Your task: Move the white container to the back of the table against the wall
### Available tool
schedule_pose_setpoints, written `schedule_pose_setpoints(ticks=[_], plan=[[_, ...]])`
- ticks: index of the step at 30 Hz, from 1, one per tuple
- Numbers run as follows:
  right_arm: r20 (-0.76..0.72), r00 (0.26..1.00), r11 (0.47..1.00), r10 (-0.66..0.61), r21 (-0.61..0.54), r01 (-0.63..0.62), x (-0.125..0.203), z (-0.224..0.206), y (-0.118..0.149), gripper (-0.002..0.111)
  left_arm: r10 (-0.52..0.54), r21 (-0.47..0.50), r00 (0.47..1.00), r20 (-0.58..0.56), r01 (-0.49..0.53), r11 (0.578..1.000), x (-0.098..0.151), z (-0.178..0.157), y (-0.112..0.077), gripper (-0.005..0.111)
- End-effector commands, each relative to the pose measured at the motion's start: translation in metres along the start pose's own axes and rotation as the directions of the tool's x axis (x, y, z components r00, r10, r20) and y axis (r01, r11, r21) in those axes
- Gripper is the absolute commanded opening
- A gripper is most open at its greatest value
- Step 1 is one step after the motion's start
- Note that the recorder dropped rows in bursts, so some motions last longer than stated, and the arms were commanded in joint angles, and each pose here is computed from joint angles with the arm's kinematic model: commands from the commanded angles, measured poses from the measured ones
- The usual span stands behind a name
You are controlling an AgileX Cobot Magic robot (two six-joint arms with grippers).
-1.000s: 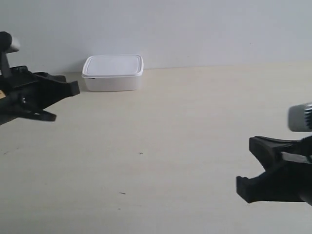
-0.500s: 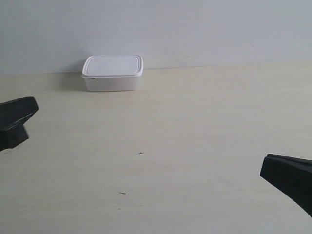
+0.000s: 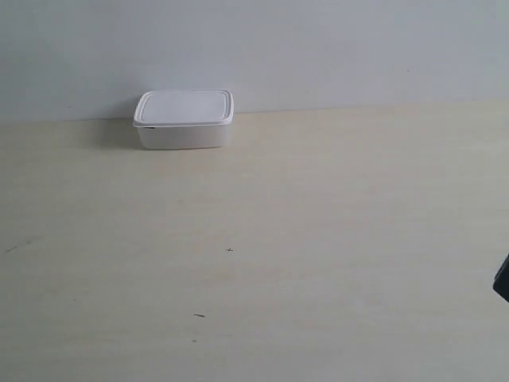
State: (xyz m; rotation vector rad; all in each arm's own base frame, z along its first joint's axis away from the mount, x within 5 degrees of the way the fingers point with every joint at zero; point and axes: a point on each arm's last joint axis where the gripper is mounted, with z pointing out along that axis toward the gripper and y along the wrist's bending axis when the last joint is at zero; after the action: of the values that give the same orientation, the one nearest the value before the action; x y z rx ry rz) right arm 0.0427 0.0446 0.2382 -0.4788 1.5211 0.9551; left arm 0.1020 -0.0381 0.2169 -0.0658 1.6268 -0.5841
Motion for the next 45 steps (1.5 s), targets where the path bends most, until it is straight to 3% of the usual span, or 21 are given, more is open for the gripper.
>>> schedule_pose_setpoints(ticks=[1, 12, 15, 18, 19, 22, 24, 27, 30, 32, 34, 45], plan=[[0.055, 0.998, 1.0, -0.01, -0.023, 0.012, 0.005, -0.008, -0.003, 0.0, 0.004, 0.05, 0.993, 0.114, -0.01, 0.999, -0.004, -0.01, 0.0, 0.0], [0.028, 0.993, 0.993, -0.117, -0.017, 0.118, 0.017, -0.007, -0.006, 0.0, 0.114, 0.097, 0.989, 0.093, -0.123, 0.988, -0.001, -0.013, -0.005, 0.0], [0.005, 0.989, 0.989, -0.145, -0.008, 0.145, 0.026, -0.006, -0.008, 0.0, 0.195, 0.126, 0.977, 0.082, -0.205, 0.971, 0.001, -0.013, -0.008, 0.0], [0.019, 0.976, 0.974, -0.217, -0.055, 0.218, 0.025, -0.006, -0.004, 0.0, 0.318, 0.175, 0.945, 0.082, -0.328, 0.928, 0.004, -0.014, -0.013, 0.0], [0.032, 0.96, 0.956, -0.277, -0.092, 0.279, 0.026, -0.006, 0.0, 0.0, 0.411, 0.221, 0.907, 0.093, -0.421, 0.88, 0.007, -0.015, -0.017, 0.0], [0.039, 0.951, 0.946, -0.308, -0.091, 0.31, 0.025, -0.006, 0.0, 0.0, 0.492, 0.265, 0.864, 0.107, -0.502, 0.823, 0.01, -0.016, -0.021, 0.0], [0.039, 0.951, 0.947, -0.306, -0.091, 0.308, 0.025, -0.006, 0.0, 0.0, 0.492, 0.263, 0.866, 0.086, -0.496, 0.827, 0.012, -0.015, -0.02, 0.0], [0.034, 0.959, 0.955, -0.281, -0.092, 0.283, 0.025, -0.006, 0.0, 0.0, 0.441, 0.242, 0.897, -0.022, -0.423, 0.873, 0.018, -0.014, -0.014, 0.0], [0.034, 0.959, 0.955, -0.281, -0.09, 0.283, 0.025, -0.006, 0.0, 0.0, 0.434, 0.235, 0.9, -0.046, -0.413, 0.88, 0.019, -0.014, -0.013, 0.0], [0.033, 0.961, 0.957, -0.275, -0.087, 0.277, 0.025, -0.006, -0.001, 0.0, 0.368, 0.232, 0.928, -0.061, -0.345, 0.91, 0.019, -0.014, -0.013, 0.0], [0.028, 0.975, 0.971, -0.219, -0.093, 0.221, 0.025, -0.006, 0.0, 0.0, 0.364, 0.231, 0.929, -0.062, -0.341, 0.911, 0.019, -0.014, -0.013, 0.0], [0.028, 0.975, 0.971, -0.219, -0.093, 0.221, 0.025, -0.006, 0.0, 0.0, 0.364, 0.231, 0.929, -0.062, -0.341, 0.911, 0.019, -0.014, -0.013, 0.0]])
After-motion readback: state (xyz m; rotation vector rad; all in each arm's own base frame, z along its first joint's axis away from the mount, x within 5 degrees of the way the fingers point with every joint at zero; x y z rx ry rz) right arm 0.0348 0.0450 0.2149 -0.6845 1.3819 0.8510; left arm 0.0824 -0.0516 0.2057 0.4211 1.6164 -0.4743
